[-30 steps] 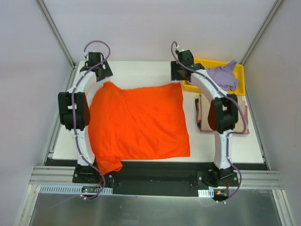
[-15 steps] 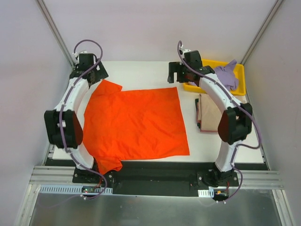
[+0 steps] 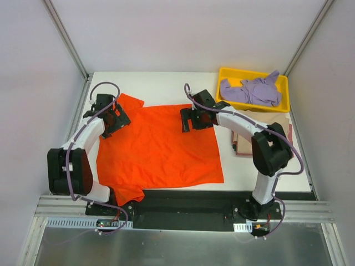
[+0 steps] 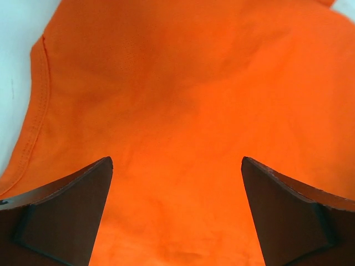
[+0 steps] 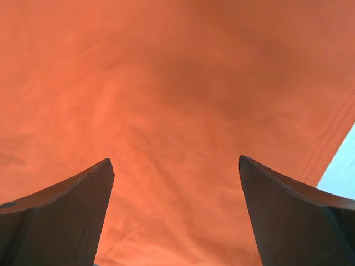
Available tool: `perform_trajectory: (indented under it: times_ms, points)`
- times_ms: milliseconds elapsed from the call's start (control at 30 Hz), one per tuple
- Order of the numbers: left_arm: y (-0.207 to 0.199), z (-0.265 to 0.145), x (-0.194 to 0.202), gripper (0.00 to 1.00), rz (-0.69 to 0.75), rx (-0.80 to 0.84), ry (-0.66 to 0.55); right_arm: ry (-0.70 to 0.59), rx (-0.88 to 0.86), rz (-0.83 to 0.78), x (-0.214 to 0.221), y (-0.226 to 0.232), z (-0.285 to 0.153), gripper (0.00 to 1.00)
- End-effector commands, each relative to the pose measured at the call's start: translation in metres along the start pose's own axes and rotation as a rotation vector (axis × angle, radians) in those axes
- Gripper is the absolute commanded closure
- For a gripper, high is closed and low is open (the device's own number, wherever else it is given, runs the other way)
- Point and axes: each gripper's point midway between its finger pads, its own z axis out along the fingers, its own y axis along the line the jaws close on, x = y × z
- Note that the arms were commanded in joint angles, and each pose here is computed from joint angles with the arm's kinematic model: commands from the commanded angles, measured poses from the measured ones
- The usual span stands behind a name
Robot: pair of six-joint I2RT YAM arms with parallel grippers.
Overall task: Fold and stack the t-shirts
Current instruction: Flatten out the tshirt
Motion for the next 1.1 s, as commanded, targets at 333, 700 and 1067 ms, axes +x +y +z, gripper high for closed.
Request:
perform_trajectory:
  times_ms: [333,700,1067]
  points:
    - [0.009,0.084,0.004,0.01,-0.052,-0.103,0.197,0.140,0.131,0.183,0.016,-0.061,0.073,0.04]
    - [-0.012,0.131,-0.038,0.01,-0.057,-0.088,0.205,0.131,0.153,0.173,-0.042,-0.095,0.094,0.04]
    - [-0.051,0.161,-0.102,0.01,-0.022,-0.002,0.152,0.009,0.113,0.114,-0.108,-0.100,0.103,0.04]
